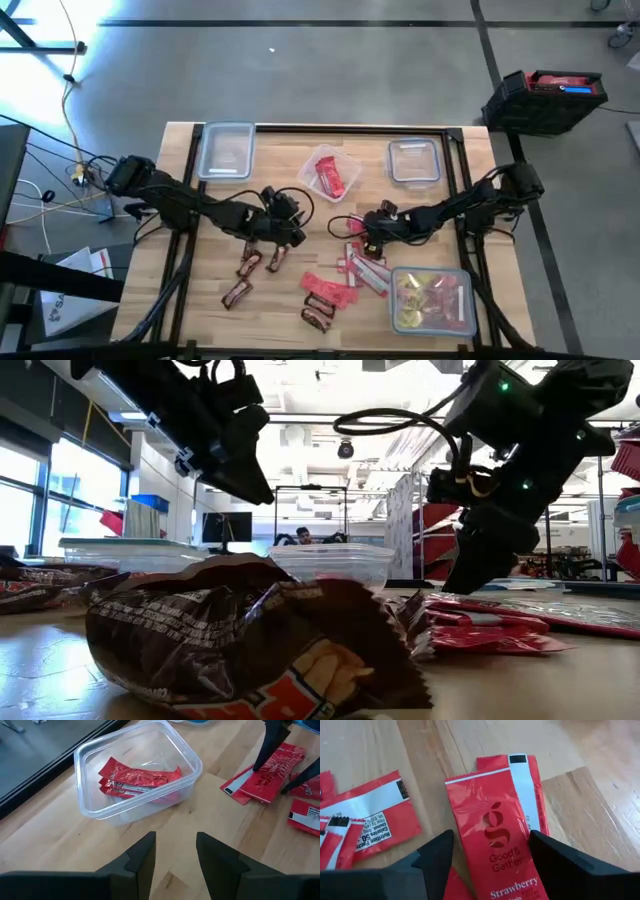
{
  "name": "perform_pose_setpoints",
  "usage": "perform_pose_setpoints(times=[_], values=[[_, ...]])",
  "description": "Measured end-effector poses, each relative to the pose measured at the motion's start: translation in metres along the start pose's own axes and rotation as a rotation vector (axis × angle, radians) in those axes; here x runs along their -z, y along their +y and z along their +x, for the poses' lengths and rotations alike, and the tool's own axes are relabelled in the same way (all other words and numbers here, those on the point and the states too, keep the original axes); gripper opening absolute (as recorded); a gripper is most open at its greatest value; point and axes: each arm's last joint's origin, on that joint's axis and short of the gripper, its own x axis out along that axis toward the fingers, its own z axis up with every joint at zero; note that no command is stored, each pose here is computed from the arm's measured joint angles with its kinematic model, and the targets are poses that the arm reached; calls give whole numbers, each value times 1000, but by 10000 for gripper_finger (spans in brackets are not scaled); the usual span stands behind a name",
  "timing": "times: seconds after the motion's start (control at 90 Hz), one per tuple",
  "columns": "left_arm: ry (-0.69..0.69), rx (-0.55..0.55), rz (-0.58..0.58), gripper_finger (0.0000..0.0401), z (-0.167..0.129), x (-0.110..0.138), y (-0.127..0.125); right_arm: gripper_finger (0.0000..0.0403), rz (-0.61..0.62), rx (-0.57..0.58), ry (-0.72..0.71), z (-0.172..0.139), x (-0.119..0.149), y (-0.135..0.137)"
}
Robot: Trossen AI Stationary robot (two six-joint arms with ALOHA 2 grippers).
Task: Sort candy
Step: Put the strawberry red into the upper middle transparent bin
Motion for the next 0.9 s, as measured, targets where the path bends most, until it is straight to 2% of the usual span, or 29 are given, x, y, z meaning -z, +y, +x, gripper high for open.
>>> perform_pose_setpoints(times=[0.356,0.556,0.8,0.9], values=[[6,-4,7,126,0,1,0,103,12,31,-7,0,0,-1],[82,-8,12,126,0,8,4,56,13,24,-7,-1,-4,1],[108,-37,7,126,-1,12,7,15,-6,20,-3,-15,-37,12],[114,-46,16,126,-1,13,8,7,13,0,-50,-24,-58,18]])
